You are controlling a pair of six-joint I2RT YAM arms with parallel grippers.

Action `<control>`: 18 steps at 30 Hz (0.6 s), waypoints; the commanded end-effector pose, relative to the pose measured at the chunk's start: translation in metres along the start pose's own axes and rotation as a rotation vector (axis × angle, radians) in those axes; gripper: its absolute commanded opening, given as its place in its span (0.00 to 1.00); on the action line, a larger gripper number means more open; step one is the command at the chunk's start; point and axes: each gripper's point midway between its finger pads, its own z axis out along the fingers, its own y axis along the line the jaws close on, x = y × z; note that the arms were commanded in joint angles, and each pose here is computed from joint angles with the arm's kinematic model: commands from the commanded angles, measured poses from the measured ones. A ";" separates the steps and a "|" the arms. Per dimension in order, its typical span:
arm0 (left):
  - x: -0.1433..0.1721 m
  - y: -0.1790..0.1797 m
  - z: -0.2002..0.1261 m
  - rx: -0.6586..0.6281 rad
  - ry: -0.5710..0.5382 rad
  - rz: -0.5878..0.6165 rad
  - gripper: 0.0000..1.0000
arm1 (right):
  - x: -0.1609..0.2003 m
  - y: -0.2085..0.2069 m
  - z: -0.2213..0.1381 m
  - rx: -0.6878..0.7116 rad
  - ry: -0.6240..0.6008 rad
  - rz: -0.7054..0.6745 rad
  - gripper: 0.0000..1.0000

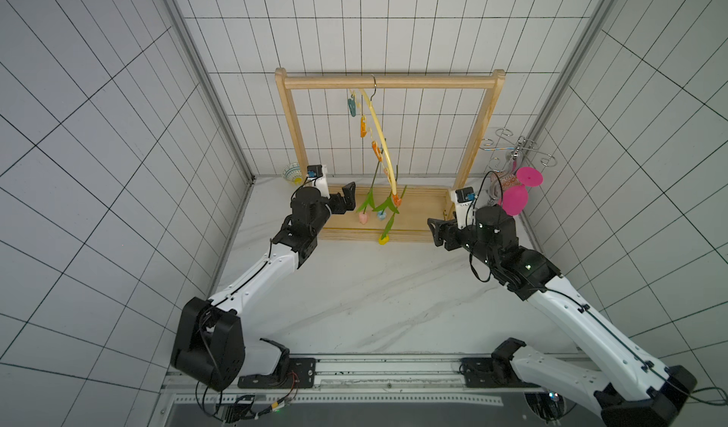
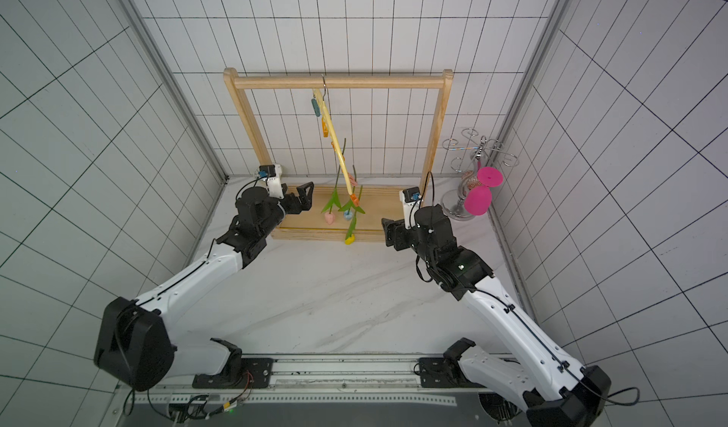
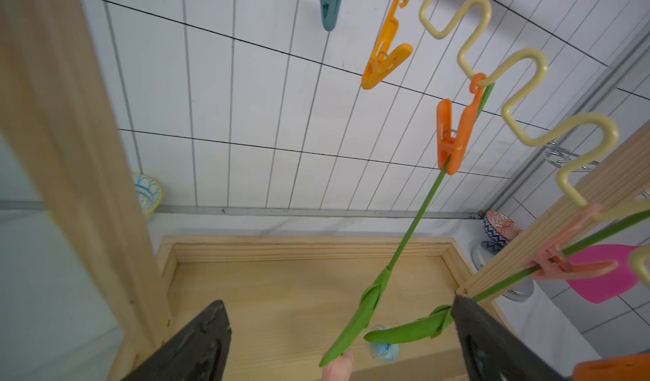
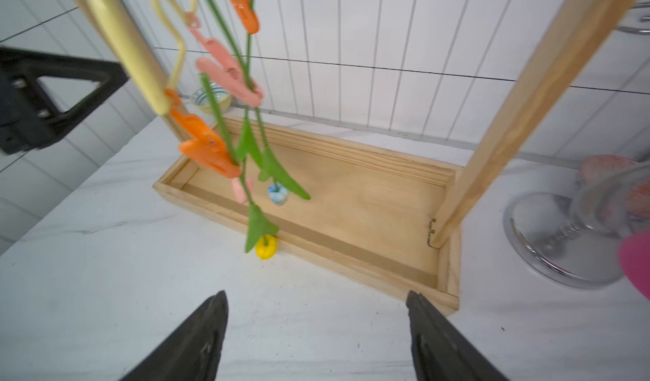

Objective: Dry the flowers on a clothes hanger
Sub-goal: Clamp the flower onto the hanger, then reset both arms

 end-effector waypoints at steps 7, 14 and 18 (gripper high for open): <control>0.109 0.075 -0.053 -0.214 0.016 -0.142 0.99 | 0.058 -0.095 0.026 0.494 -0.031 0.013 0.81; 0.119 0.059 -0.063 -0.124 -0.001 -0.248 0.99 | 0.085 -0.117 0.027 0.580 -0.124 -0.162 0.83; 0.124 0.060 -0.057 -0.141 0.041 -0.249 0.99 | 0.101 -0.150 0.032 0.649 -0.114 -0.172 0.84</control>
